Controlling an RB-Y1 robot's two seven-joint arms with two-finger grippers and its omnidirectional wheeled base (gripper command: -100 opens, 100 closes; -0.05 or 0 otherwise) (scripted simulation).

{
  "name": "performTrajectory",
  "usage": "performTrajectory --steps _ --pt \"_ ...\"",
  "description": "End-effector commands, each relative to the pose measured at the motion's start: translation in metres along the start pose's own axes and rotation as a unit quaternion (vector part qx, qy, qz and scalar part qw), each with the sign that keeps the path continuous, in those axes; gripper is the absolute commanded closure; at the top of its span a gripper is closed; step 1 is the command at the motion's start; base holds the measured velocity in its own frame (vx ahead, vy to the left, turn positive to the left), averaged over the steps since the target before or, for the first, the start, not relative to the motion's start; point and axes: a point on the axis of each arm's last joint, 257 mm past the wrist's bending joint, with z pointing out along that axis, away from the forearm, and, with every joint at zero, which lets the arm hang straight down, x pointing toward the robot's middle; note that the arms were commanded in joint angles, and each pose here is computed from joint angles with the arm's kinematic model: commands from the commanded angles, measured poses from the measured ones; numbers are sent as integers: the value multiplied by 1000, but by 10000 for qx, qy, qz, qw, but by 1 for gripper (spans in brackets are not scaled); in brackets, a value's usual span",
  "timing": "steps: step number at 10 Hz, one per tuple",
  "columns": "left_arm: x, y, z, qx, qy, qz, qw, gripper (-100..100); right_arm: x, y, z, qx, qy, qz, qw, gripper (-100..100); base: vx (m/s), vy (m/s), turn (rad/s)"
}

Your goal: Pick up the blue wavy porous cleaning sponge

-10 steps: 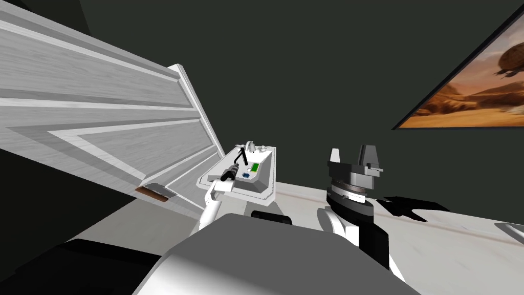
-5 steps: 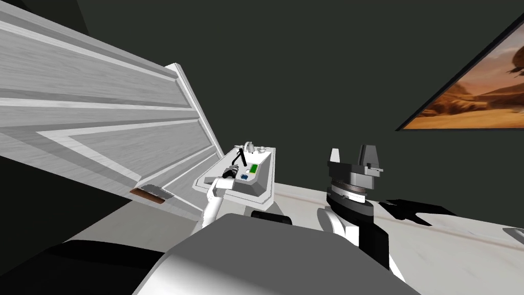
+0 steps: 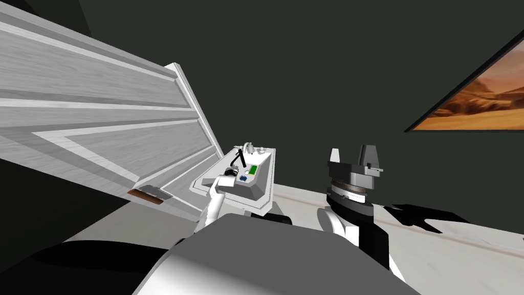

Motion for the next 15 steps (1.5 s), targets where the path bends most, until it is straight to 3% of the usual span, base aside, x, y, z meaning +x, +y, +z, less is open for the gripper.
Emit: performTrajectory --steps 1,4,8,12,15 --pt "1 8 0 -172 40 9 9998 -100 0 0 0 0 0 0 10000 0 23 -20 -9" --pt "9 19 8 -641 197 112 9977 -100 0 0 0 0 0 0 10000 0 48 -36 60" --pt "17 37 8 -1110 354 171 9930 -100 0 0 0 0 0 0 10000 0 48 -29 45" --pt "29 52 8 -1651 594 299 9840 -100 0 0 0 0 0 0 10000 0 61 -45 74" --pt "39 58 6 -2037 809 436 9747 -100 0 0 0 0 0 0 10000 0 58 -39 86"
